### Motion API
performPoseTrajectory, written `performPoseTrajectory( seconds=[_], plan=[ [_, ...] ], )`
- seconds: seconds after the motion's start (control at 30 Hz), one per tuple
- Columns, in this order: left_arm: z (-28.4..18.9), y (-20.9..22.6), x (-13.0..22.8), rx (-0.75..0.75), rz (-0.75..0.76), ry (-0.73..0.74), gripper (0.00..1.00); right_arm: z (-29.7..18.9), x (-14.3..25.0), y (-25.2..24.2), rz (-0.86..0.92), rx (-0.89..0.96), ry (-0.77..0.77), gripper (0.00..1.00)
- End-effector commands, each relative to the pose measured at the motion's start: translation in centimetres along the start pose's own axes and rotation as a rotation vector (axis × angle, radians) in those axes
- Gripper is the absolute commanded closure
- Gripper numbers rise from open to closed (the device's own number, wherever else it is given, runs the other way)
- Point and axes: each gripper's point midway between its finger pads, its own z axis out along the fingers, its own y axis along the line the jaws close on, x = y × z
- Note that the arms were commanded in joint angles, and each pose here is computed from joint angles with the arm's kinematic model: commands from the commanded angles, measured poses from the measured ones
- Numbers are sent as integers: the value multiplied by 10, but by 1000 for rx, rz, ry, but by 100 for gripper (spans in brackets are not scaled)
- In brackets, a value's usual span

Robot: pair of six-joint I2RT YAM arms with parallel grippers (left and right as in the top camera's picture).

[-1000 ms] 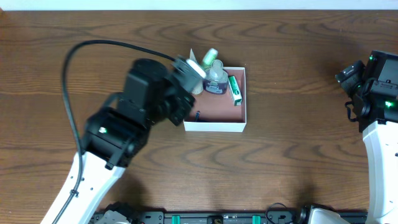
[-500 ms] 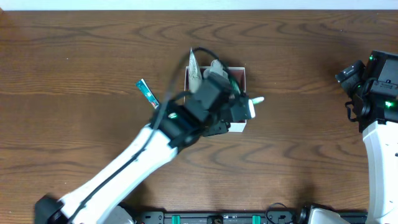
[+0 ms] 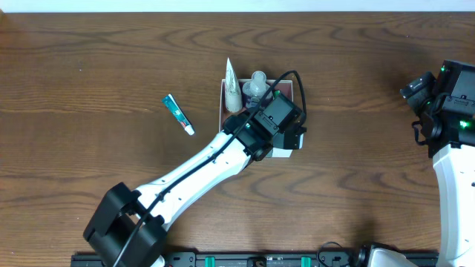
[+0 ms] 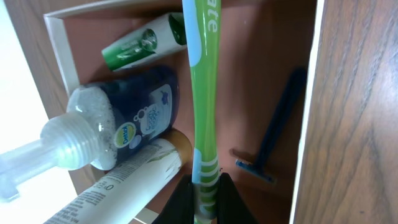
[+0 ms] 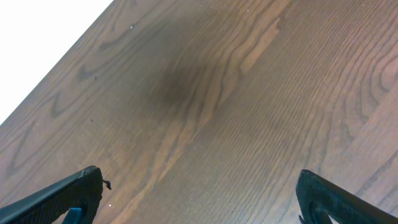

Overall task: Pack container
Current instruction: 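Carry the toothbrush into the box and lower it beside the razor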

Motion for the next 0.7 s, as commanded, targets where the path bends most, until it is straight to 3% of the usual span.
performPoseTrajectory(
  seconds=[0.0,0.27,0.6,0.67],
  plan=[
    [3,7,6,-21,37,31,94,-1,-6,-3,5,16,-19,1],
    [8,17,22,-22,-4,53,94,-1,-6,-3,5,17,-19,1],
    [8,14,18,-5,-4,29,94,-1,-6,-3,5,16,-19,1],
    [8,14,18,-4,-4,29,83,-1,-6,-3,5,16,-19,1]
  ],
)
